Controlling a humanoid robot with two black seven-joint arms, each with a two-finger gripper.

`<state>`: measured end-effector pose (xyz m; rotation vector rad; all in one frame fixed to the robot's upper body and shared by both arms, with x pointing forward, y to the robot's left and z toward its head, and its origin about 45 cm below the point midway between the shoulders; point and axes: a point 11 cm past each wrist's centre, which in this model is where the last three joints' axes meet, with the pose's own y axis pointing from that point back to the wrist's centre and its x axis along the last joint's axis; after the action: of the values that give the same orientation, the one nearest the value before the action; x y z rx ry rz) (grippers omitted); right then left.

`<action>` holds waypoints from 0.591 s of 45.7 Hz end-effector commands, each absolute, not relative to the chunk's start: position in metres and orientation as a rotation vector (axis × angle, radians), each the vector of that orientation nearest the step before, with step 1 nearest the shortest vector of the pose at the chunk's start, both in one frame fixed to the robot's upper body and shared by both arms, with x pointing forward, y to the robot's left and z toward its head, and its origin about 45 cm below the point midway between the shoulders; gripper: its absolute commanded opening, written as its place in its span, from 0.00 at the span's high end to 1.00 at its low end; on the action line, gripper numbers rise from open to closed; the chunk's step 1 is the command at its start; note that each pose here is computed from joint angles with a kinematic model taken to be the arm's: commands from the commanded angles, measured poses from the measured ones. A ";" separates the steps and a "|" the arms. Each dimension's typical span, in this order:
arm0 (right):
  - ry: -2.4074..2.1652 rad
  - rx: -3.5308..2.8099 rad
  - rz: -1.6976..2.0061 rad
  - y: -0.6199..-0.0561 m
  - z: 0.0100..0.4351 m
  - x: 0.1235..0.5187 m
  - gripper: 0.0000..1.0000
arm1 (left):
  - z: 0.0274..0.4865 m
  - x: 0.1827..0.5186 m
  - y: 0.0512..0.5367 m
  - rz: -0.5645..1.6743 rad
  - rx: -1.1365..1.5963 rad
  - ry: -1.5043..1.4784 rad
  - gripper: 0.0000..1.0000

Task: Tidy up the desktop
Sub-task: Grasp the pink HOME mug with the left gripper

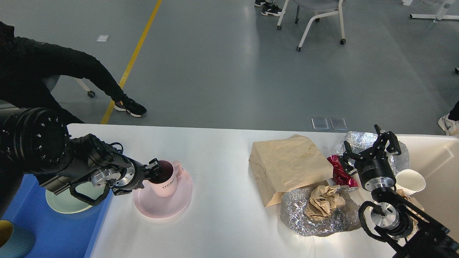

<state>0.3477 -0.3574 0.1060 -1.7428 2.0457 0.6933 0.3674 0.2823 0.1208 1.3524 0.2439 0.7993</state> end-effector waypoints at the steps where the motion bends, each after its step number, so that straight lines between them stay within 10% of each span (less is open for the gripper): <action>1: 2.046 -1.744 0.694 -0.357 0.106 0.348 0.00 | 0.120 0.367 0.282 0.797 1.352 0.244 0.59; 27: 2.046 -1.744 0.694 -0.357 0.106 0.348 0.00 | 0.119 0.365 0.281 0.786 1.359 0.249 0.91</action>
<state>0.3477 -0.3574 0.1060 -1.7428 2.0457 0.6934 0.3657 0.2815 0.1192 1.3570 0.2455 0.7895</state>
